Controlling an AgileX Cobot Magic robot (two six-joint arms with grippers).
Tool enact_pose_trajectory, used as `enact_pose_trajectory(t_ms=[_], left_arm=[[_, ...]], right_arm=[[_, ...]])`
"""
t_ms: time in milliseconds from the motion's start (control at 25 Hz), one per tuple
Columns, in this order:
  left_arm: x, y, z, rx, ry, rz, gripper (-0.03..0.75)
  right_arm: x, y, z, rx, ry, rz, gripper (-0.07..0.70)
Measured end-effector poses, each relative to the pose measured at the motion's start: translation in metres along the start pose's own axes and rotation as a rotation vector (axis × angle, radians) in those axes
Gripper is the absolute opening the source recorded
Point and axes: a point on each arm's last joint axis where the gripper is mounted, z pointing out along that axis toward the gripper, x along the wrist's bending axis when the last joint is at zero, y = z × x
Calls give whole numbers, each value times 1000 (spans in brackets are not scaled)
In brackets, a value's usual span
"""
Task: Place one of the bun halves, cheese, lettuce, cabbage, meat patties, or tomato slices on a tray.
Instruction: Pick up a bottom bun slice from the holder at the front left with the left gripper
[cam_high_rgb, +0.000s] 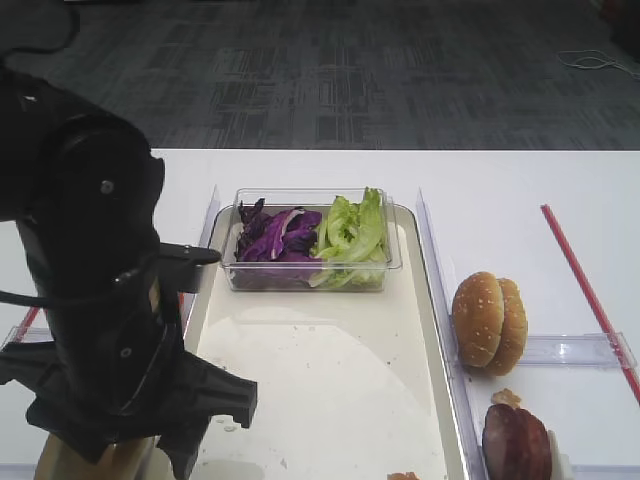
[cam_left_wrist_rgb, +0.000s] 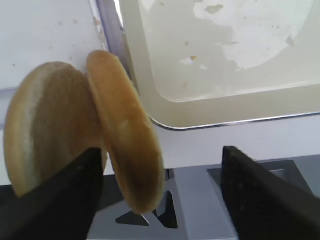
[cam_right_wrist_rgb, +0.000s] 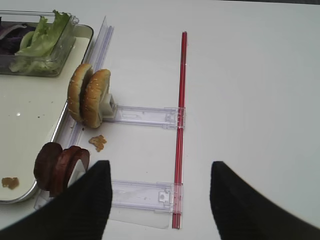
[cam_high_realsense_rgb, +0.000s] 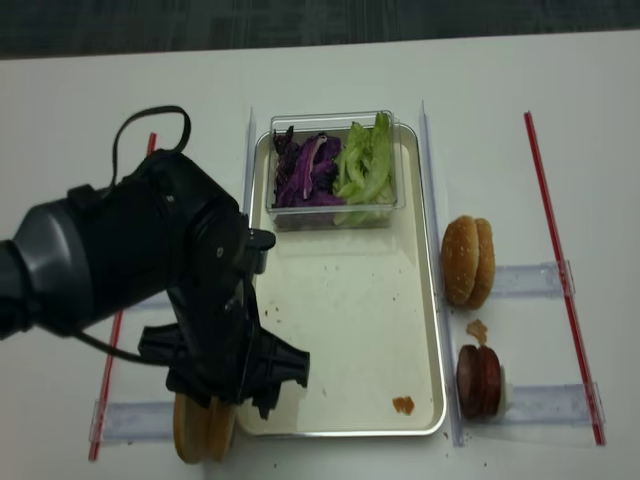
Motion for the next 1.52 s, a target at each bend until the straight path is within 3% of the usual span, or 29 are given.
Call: enact_pose_trajectory(t_ms=[520, 1040, 1520], left_arm=[[-2, 8, 16, 33, 55, -4, 428], [2, 7, 16, 48, 99, -40, 199], [6, 7, 15, 50, 149, -56, 151]], right_arm=[[0, 0, 0, 0, 0, -2, 450], [0, 0, 0, 0, 0, -2, 450], [0, 0, 0, 0, 0, -2, 450]])
